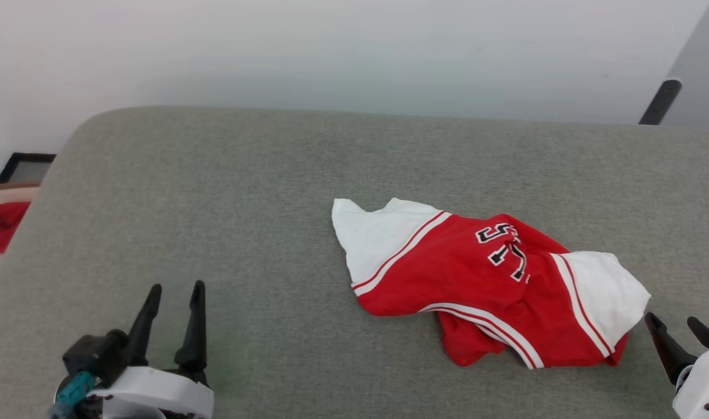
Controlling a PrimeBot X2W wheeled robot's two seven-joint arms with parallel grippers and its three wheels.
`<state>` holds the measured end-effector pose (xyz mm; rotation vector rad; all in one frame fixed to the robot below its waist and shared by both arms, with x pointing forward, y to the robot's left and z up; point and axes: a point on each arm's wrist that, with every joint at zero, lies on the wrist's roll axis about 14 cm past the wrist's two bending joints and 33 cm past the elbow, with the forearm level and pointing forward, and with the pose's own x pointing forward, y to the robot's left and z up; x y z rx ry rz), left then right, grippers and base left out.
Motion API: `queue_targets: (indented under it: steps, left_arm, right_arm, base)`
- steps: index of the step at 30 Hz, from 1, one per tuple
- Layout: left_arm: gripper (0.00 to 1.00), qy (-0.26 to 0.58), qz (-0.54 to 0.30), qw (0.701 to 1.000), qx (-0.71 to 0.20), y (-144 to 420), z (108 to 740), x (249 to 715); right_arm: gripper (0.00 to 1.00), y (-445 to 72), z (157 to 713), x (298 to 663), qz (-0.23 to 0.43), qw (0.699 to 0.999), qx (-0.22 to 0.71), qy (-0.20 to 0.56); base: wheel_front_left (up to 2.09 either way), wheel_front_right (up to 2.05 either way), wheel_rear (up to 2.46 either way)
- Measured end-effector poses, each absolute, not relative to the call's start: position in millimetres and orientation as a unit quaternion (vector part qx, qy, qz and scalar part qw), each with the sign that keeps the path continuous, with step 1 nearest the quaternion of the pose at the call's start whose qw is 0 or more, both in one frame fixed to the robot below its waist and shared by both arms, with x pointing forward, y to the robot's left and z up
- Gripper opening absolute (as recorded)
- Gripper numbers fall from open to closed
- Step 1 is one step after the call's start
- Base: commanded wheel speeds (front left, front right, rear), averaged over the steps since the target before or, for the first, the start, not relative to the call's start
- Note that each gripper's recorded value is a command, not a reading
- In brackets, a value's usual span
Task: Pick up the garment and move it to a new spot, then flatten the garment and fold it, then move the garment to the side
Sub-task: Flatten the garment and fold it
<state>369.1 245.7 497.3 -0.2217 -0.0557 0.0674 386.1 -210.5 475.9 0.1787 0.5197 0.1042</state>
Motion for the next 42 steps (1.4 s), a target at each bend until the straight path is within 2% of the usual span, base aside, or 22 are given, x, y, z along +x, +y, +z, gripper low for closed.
queue_targets:
  steps: [7,15,23,30,42]
  left_arm:
    - [1.00,-0.004,-0.042,0.993,-0.110,214.6,509.5,391.7]
    - [1.00,0.067,-0.142,0.985,-0.070,181.3,537.8,436.6]
    - [1.00,0.142,-0.204,0.968,-0.044,150.8,550.2,483.6]
    - [1.00,0.231,-0.238,0.943,-0.021,124.5,523.7,512.3]
    - [1.00,0.371,-0.229,0.900,0.005,115.8,444.2,535.2]
  right_arm:
    - [1.00,-215.5,491.9,377.6,0.032,0.972,0.105,0.207]
    - [1.00,-218.2,488.8,368.1,0.018,0.972,0.118,0.201]
    - [1.00,-222.5,491.8,370.3,0.006,0.975,0.127,0.182]
    - [1.00,-231.4,484.1,371.9,-0.012,0.974,0.134,0.185]
    - [1.00,-248.1,461.0,368.2,-0.047,0.967,0.139,0.208]
  base:
    - [0.00,0.00,0.00]
    - [0.00,0.00,0.00]
    - [0.00,0.00,0.00]
    - [0.00,0.00,0.00]
    - [0.00,0.00,0.00]
